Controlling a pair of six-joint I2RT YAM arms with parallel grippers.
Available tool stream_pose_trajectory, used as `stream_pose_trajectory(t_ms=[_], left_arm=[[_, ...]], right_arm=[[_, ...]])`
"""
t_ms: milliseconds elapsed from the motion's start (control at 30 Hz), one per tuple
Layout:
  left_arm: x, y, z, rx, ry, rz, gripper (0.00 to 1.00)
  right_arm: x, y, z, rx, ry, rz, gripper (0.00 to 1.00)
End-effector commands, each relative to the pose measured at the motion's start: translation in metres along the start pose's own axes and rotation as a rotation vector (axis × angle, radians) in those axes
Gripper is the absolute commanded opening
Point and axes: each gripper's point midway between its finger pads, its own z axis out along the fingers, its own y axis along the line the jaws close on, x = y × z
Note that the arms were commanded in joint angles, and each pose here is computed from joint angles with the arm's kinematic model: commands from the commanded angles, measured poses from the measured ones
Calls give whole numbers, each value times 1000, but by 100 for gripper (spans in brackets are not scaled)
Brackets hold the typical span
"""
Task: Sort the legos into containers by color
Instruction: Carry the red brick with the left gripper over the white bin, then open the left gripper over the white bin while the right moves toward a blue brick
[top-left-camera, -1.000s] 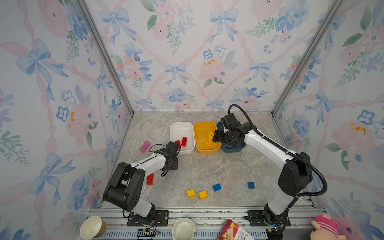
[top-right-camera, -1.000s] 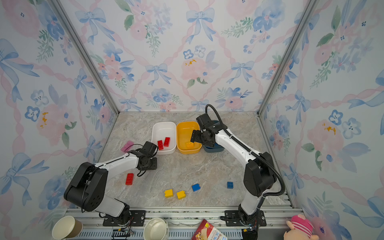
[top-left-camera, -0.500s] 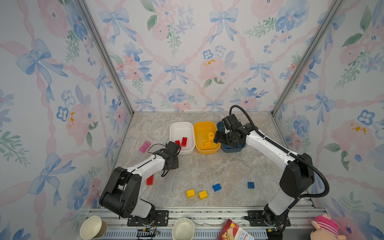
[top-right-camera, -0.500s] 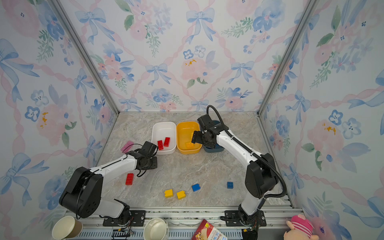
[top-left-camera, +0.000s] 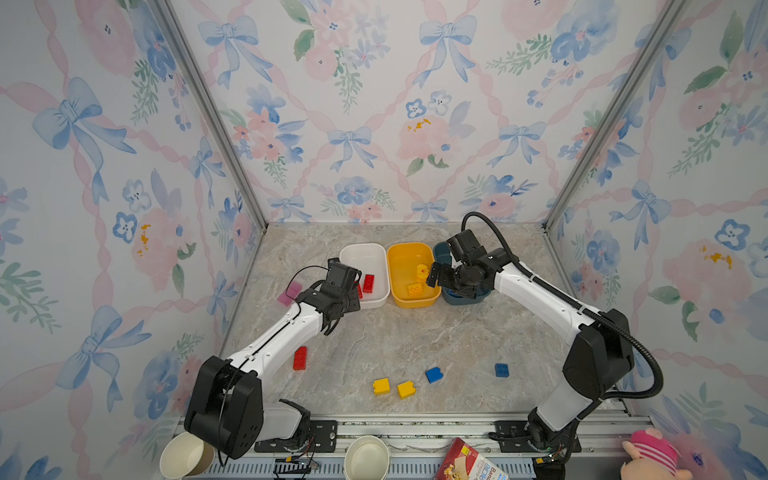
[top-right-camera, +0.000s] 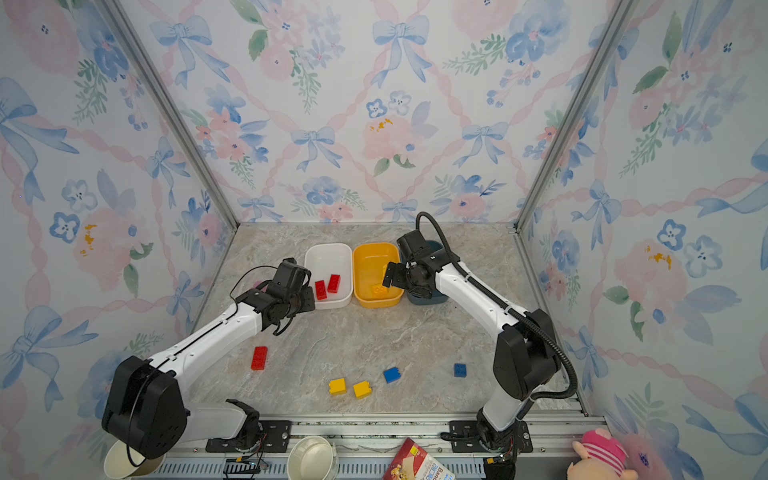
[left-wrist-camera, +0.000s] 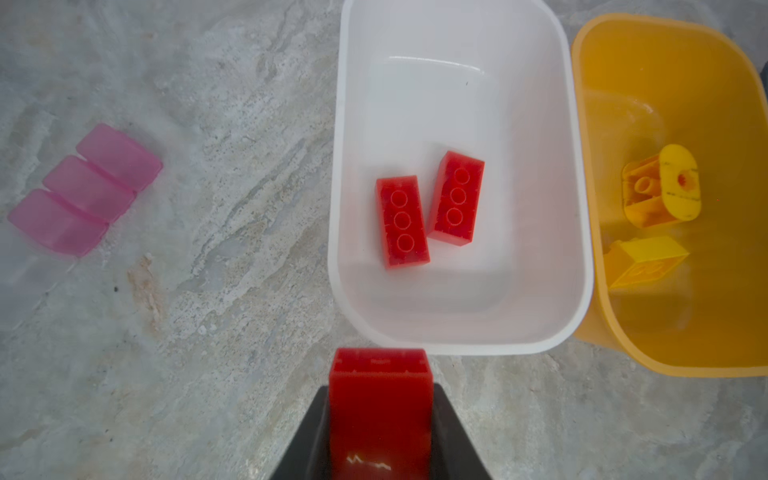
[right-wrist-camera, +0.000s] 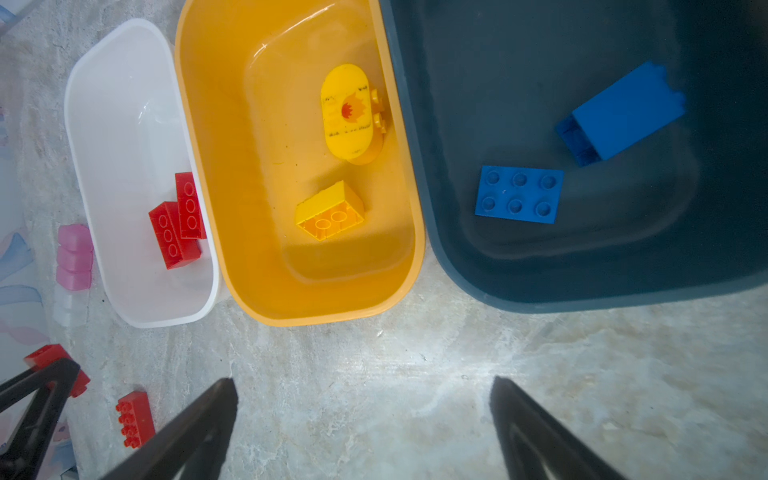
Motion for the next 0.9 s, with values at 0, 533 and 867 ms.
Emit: stream_pose_trajectory(t_ms=[0, 533, 867], left_arm=[[-17, -12, 11, -5, -7, 55, 23], [-69, -44, 106, -29, 27, 109, 23], [-64, -36, 116, -58, 36, 105, 68]], right_arm=[[-2, 0, -17, -31, -27, 16, 100], [7, -12, -29, -33, -31, 25, 97], [14, -21, -28, -15, -15, 34, 97]])
